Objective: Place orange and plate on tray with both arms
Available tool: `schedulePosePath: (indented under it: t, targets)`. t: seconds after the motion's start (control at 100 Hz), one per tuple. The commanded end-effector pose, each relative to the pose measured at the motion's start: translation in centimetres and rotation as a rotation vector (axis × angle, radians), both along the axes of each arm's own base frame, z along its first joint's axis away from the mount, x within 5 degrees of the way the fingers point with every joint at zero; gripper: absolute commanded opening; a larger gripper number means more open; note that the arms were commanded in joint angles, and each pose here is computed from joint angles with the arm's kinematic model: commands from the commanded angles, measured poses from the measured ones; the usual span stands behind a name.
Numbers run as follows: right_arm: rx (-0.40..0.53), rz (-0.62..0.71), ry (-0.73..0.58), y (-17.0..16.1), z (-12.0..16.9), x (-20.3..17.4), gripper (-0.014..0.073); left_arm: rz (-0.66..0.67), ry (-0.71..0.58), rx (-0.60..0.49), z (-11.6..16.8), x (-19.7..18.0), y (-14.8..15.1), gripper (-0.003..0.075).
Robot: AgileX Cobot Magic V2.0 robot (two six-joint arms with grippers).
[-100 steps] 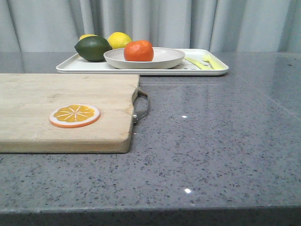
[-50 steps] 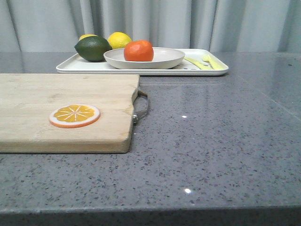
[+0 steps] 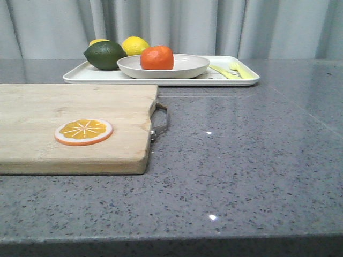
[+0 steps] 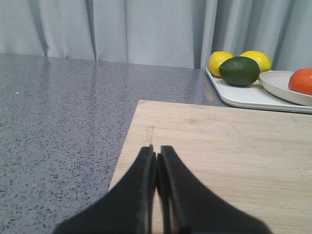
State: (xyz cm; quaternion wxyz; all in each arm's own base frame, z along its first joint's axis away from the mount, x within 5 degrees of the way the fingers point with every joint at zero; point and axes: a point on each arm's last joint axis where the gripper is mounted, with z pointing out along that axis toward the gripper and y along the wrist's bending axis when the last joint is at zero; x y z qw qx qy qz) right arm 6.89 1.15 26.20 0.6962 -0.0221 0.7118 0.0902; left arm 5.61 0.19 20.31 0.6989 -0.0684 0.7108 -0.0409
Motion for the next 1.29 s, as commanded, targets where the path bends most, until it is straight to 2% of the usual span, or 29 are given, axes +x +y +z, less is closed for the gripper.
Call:
schedulePosePath:
  t: [0.0,0.18,0.47,0.75,1.28]
  targets:
    - [-0.002,-0.035,-0.151,-0.3,1.0,-0.1,-0.0069,0.007,-0.093,0.003,0.2,-0.2,0.0,-0.0019]
    - [0.027,-0.099,-0.165,-0.8,-1.2,-0.5,-0.0069,0.007,-0.093,0.003,0.2,-0.2,0.0,-0.0019]
    - [0.0,-0.171,-0.199,-1.2,-4.9,-1.5,-0.0069,0.007,-0.093,0.003,0.2,-0.2,0.0,-0.0019]
    - [0.0,-0.173,-0.157,-1.2,-5.2,-1.4,-0.0069,0.007,-0.091,0.003,0.2,-0.2,0.1,-0.0019]
    - [0.0,-0.173,-0.157,-1.2,-5.2,-1.4,-0.0069,0.007,-0.091,0.003,0.2,-0.2,0.1,-0.0019]
